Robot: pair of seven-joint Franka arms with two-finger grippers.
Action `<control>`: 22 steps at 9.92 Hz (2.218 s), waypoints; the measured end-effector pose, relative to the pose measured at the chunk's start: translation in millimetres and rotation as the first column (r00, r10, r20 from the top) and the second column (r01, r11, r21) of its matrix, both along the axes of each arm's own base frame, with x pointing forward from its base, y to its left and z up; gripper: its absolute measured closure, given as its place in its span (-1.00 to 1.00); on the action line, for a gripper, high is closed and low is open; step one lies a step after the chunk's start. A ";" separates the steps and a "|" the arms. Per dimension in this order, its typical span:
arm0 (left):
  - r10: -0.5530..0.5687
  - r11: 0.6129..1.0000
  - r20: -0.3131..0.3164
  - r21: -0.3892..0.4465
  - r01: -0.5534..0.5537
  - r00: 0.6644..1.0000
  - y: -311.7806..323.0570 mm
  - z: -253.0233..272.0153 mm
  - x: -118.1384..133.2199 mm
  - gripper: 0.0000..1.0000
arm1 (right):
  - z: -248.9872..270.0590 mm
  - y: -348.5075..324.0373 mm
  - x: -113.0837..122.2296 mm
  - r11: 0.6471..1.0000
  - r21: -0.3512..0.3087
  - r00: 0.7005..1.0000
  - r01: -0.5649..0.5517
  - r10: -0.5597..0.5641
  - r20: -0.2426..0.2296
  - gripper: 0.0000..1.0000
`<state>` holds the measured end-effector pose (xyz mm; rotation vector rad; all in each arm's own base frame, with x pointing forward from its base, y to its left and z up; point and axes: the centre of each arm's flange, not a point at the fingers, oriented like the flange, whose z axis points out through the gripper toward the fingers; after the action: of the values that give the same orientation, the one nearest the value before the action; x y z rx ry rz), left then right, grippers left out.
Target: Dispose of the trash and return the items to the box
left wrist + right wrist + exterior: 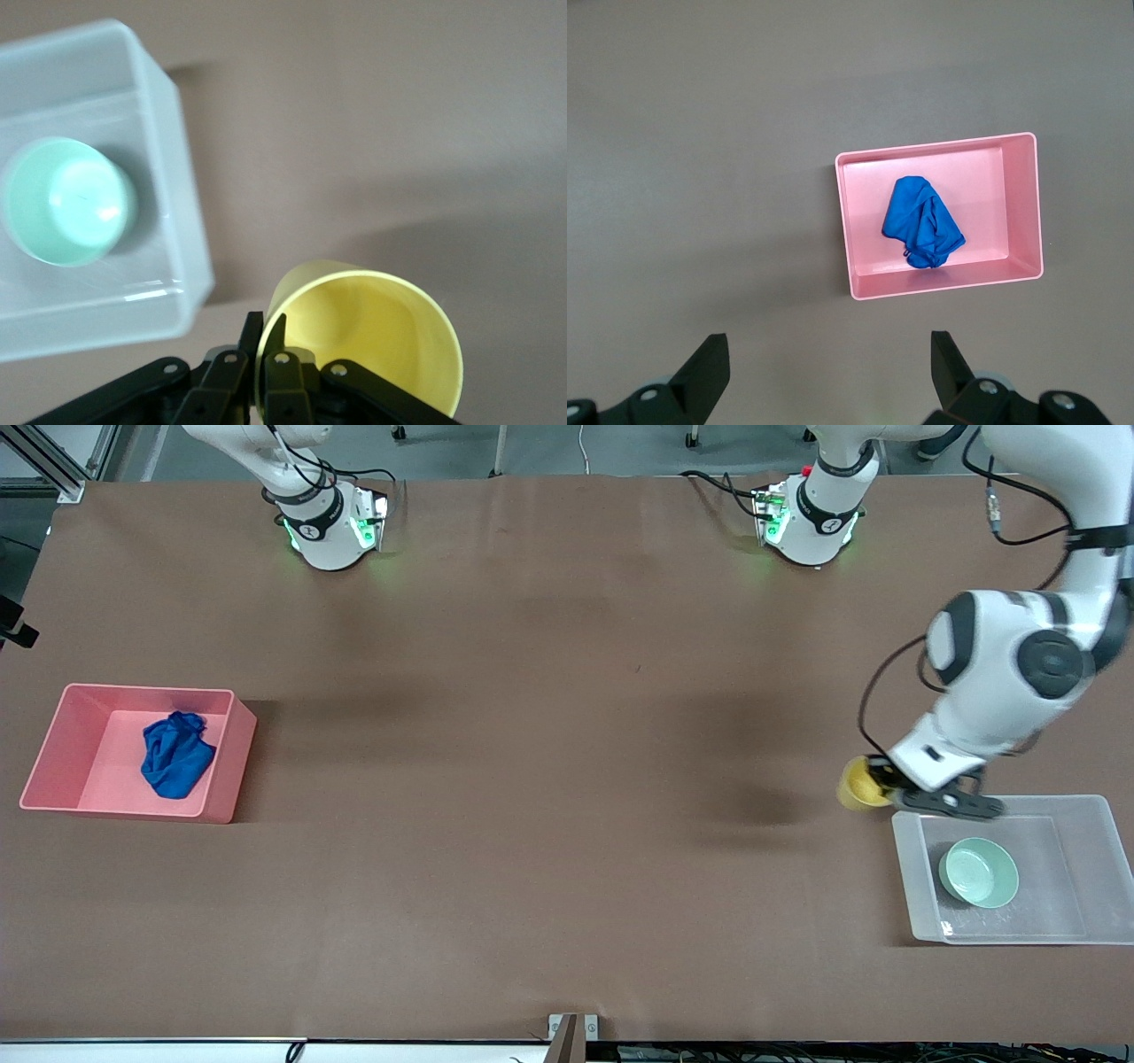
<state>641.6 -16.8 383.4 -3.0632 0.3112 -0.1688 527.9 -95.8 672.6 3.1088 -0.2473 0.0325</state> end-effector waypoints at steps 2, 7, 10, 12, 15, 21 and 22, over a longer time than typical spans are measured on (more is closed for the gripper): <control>-0.029 0.999 0.004 -0.014 0.029 1.000 68.9 -6.6 41.1 0.92 | -0.1 0.1 -0.1 1.000 0.000 1.000 0.000 0.000 -0.001 -1.00; -0.039 0.999 -0.034 0.004 0.039 0.999 198.3 -91.0 63.8 0.92 | -0.2 0.1 -0.1 1.000 0.000 1.000 0.001 -0.001 -0.001 -1.00; -0.037 0.999 -0.030 0.034 0.038 0.999 201.7 -125.8 68.0 0.89 | -0.2 0.2 -0.1 1.000 0.000 1.000 0.001 -0.001 -0.001 -1.00; -0.011 1.000 0.011 0.015 0.011 1.000 203.4 -123.9 70.9 0.74 | -0.1 0.2 -0.1 1.000 0.000 1.000 0.001 -0.001 -0.001 -1.00; 0.010 1.000 0.089 0.003 -0.010 0.996 211.3 -72.8 75.8 -0.13 | -0.2 0.1 -0.1 1.000 0.000 1.000 0.002 -0.002 -0.002 -1.00; 0.080 0.996 0.073 -0.036 -0.077 0.994 42.1 96.3 -8.4 -1.00 | -0.5 0.3 -0.1 1.000 0.000 1.000 0.002 -0.002 -0.002 -1.00; 0.087 0.995 0.071 -0.048 -0.084 0.994 19.3 108.3 -32.3 -1.00 | -0.5 0.3 -0.1 1.000 0.000 1.000 0.002 -0.002 -0.003 -1.00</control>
<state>609.3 2.5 491.7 -3.0987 0.1744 -0.2862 527.7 -95.5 672.1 3.1089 -0.2503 0.0284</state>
